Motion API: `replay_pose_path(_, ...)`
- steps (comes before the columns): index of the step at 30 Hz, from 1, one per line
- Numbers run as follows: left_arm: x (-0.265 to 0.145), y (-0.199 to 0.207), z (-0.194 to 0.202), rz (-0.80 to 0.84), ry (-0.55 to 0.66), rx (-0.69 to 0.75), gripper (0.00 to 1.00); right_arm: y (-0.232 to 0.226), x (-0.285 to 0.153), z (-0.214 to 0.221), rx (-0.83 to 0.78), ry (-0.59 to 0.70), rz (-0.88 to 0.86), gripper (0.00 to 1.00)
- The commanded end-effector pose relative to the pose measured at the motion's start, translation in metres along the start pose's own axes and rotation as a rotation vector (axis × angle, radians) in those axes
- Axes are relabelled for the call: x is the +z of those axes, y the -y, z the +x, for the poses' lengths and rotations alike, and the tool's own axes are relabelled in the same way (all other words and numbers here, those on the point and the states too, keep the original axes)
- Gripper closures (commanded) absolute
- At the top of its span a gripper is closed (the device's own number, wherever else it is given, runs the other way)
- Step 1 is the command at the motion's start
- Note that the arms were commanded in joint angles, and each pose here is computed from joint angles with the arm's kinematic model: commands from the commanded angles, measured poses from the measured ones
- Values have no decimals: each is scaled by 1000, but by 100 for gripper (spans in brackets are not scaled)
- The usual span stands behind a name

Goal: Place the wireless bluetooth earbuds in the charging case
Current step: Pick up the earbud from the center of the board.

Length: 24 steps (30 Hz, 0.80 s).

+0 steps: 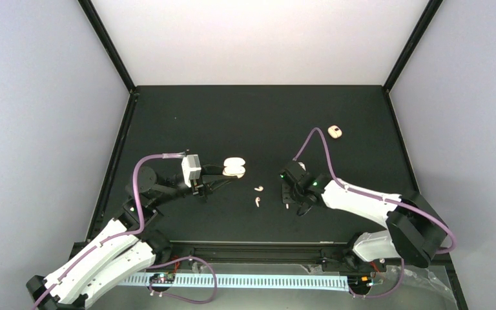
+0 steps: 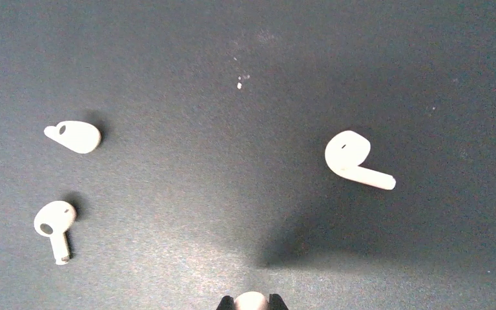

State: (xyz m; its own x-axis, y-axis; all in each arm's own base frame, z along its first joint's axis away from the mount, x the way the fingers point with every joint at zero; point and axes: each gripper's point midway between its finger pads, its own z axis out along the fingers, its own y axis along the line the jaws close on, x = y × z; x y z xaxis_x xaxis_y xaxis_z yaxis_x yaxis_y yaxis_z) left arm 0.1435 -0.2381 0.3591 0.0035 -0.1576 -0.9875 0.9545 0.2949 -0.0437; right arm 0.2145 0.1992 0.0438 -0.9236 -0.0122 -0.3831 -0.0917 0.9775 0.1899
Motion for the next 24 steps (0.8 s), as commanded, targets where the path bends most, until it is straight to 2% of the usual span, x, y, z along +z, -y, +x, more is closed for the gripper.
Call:
replay_pose_path(1, -1, 0, -5, -11, 17, 16, 98, -12, -24, -26, 11, 93, -32, 99)
replay_pose_path(7, 1, -2, -5, -20, 18, 6, 98, -28, -80, -70, 6, 278, -108, 99)
replay_pose_path(15, 7, 0, -28, 6, 51, 1, 98, -51, -220, -133, -108, 744, -341, 99)
replay_pose_path(24, 22, 3, -75, 71, 206, 47, 99, -45, -362, -146, -184, 1153, -521, 99)
